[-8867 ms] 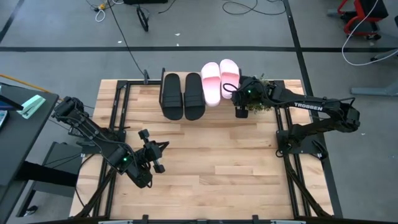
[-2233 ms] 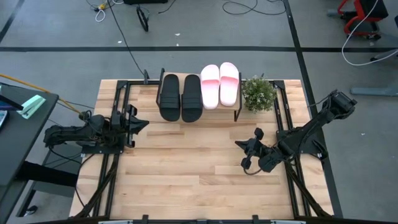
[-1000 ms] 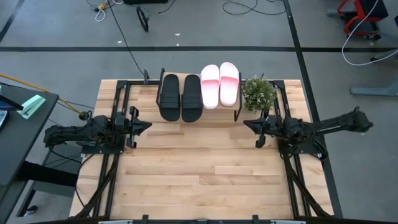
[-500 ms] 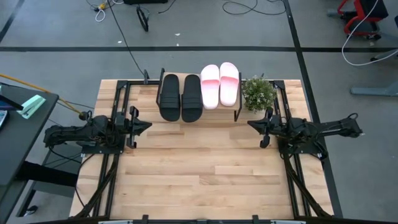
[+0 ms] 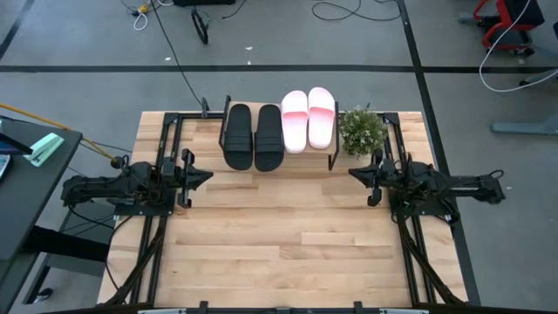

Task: Pick and place slides into the shelf
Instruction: Return to Home Position

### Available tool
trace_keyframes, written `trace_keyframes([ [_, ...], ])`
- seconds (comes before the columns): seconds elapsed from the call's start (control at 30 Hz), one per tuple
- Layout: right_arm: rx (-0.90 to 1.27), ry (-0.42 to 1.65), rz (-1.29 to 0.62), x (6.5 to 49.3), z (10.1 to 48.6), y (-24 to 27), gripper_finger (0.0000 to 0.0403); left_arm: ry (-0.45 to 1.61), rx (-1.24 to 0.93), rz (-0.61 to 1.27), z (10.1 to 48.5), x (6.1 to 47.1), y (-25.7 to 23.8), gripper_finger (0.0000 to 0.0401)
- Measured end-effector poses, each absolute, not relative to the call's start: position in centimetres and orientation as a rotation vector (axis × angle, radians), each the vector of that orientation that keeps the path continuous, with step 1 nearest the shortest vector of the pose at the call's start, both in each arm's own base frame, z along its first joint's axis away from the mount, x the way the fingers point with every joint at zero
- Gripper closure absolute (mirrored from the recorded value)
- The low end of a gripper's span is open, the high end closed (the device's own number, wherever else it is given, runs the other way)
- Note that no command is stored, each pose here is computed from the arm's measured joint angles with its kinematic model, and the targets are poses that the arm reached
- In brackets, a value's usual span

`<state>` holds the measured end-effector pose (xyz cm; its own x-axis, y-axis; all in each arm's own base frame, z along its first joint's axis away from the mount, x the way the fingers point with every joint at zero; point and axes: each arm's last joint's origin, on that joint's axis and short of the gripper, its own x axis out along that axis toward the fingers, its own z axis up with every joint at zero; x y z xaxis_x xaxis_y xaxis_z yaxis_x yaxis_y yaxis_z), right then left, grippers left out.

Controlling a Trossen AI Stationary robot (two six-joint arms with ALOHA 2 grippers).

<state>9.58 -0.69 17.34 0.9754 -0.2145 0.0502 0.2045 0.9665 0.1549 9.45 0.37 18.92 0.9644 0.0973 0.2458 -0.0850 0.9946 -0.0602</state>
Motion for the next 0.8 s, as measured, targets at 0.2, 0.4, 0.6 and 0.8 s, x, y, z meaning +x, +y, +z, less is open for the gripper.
trace_keyframes([
  [0.2, 0.164, -0.045, -0.186, 9.6, 17.1, -1.2, 0.0403, -0.243, -0.049, 0.093, 18.8, 9.5, 0.4, 0.0397],
  [0.4, 0.164, -0.033, -0.171, 9.6, 17.0, -1.3, 0.0403, -0.142, -0.034, 0.096, 17.9, 9.7, 0.4, 0.0388],
  [0.6, 0.164, -0.031, -0.167, 9.6, 17.0, -1.4, 0.0403, -0.047, 0.013, 0.096, 17.0, 9.7, 0.4, 0.0396],
  [0.8, 0.164, -0.024, -0.141, 9.6, 17.0, -1.3, 0.0403, -0.053, 0.011, 0.087, 17.1, 9.7, 0.3, 0.0396],
])
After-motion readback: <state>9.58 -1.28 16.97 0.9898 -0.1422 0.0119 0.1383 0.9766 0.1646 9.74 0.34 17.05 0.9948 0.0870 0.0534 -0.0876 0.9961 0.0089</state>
